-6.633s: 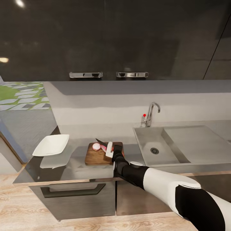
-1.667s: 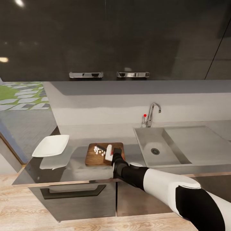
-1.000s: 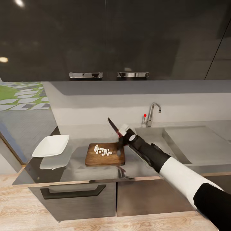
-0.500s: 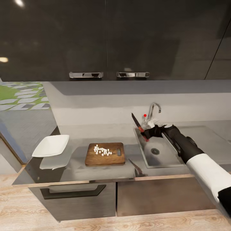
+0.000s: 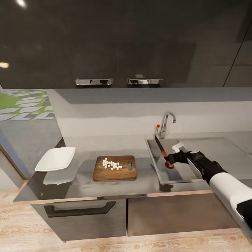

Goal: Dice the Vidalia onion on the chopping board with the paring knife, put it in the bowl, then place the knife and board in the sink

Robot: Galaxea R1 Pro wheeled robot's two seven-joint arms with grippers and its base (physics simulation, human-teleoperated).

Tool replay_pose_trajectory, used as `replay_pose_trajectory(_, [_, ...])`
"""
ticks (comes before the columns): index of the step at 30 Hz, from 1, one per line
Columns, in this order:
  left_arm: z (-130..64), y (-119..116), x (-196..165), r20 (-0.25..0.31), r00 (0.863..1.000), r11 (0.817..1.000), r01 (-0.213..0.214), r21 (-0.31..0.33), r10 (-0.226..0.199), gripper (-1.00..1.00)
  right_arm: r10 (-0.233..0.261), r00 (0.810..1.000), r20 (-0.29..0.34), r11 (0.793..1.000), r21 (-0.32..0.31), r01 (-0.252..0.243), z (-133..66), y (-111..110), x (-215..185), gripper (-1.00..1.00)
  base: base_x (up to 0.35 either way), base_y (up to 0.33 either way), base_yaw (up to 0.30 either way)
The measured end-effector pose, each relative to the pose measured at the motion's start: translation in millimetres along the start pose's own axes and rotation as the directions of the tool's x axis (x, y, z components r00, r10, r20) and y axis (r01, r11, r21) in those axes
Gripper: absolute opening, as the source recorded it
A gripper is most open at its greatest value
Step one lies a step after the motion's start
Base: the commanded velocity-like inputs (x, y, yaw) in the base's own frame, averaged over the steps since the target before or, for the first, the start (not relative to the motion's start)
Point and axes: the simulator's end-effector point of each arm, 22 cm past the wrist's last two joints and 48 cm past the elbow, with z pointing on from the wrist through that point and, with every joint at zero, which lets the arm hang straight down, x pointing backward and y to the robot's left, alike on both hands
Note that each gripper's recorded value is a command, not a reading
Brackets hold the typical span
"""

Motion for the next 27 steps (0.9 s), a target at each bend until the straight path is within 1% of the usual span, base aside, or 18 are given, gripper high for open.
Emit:
replay_pose_trajectory(2, [0.0,0,0,0.000,1.000,1.000,0.000,0.000,0.000,1.00,0.032,0.999,0.008,0.999,-0.001,-0.032,0.2,-4,5,-1.00,0.000,0.000,0.000])
replay_pose_trajectory(4, [0.0,0,0,0.000,1.000,1.000,-0.001,0.000,0.001,1.00,0.060,0.998,0.007,0.998,0.007,-0.060,-1.8,-13,12,-1.00,0.008,0.000,0.000])
replay_pose_trajectory(7, [0.0,0,0,0.001,1.000,1.000,-0.001,0.001,0.001,1.00,0.098,0.995,-0.010,0.995,0.016,-0.098,-2.4,-20,27,-1.00,0.086,0.000,0.000])
replay_pose_trajectory(13, [0.0,0,-1,0.003,1.000,1.000,-0.001,0.001,0.001,1.00,0.136,0.990,-0.029,0.990,0.042,-0.135,-1.2,-32,56,-1.00,0.232,0.000,0.000])
replay_pose_trajectory(17, [0.0,0,-1,0.003,1.000,1.000,-0.001,0.001,0.001,1.00,0.179,0.983,-0.030,0.983,0.048,-0.177,-0.7,-34,66,-1.00,0.257,0.000,0.000])
replay_pose_trajectory(23, [-0.1,0,0,0.002,1.000,1.000,-0.001,0.001,0.001,1.00,0.201,0.978,-0.050,0.979,0.055,-0.199,0.0,-35,79,-1.00,0.206,0.000,0.000])
replay_pose_trajectory(27, [-0.2,0,0,0.000,1.000,1.000,-0.001,0.000,0.001,1.00,0.205,0.977,-0.056,0.978,0.055,-0.202,1.5,-33,82,-1.00,0.055,0.000,0.000])
